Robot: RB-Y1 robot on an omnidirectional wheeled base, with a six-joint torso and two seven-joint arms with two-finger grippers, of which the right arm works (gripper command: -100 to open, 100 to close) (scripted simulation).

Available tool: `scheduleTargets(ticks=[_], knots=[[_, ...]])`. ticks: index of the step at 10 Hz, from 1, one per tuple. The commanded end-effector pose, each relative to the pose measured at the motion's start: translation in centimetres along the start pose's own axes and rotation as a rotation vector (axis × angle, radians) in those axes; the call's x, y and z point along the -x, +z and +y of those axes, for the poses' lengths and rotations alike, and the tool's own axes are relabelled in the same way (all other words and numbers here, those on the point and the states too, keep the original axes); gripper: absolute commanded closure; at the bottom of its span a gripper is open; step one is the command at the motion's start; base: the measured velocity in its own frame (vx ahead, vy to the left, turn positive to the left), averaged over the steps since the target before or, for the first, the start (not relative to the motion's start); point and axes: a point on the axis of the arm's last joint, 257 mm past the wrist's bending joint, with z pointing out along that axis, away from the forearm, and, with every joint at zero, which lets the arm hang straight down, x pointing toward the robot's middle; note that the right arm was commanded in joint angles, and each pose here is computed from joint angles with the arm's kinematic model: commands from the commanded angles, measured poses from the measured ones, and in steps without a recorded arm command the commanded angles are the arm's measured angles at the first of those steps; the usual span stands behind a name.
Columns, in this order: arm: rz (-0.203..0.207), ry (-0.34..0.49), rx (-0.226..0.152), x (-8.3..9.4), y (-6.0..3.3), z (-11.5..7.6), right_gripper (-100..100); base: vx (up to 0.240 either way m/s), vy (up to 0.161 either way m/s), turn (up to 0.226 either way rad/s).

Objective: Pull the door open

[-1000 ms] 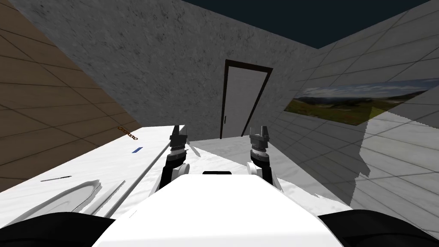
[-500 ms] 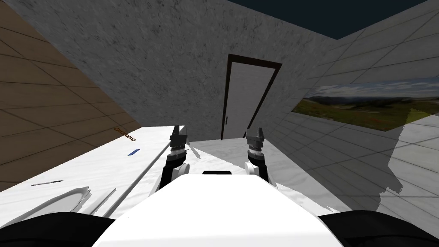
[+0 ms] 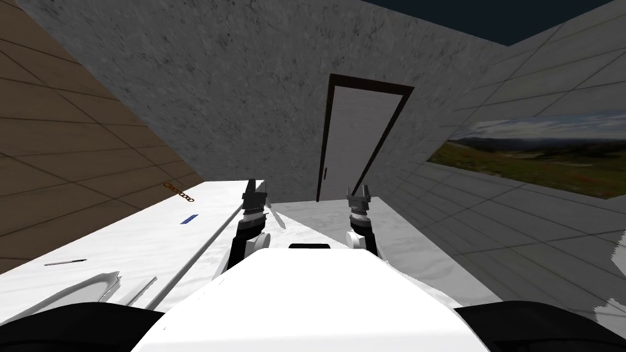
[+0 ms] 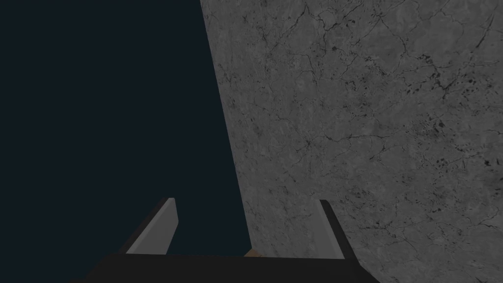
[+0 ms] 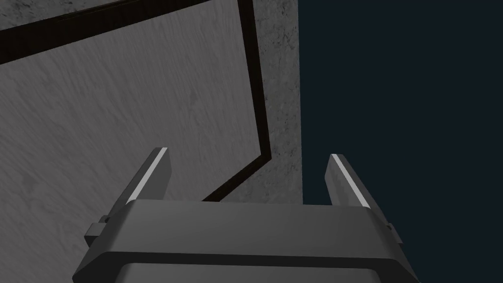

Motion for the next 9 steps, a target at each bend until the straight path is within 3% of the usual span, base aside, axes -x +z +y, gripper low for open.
scheduleTargets(ticks=[1,9], knots=[[-0.008,0.057,-0.020,0.3,-0.40,-1.1,-100,0.119,-0.020,0.050],[-0.065,0.311,-0.115,1.9,-2.69,-6.8,-100,0.096,-0.018,0.058]])
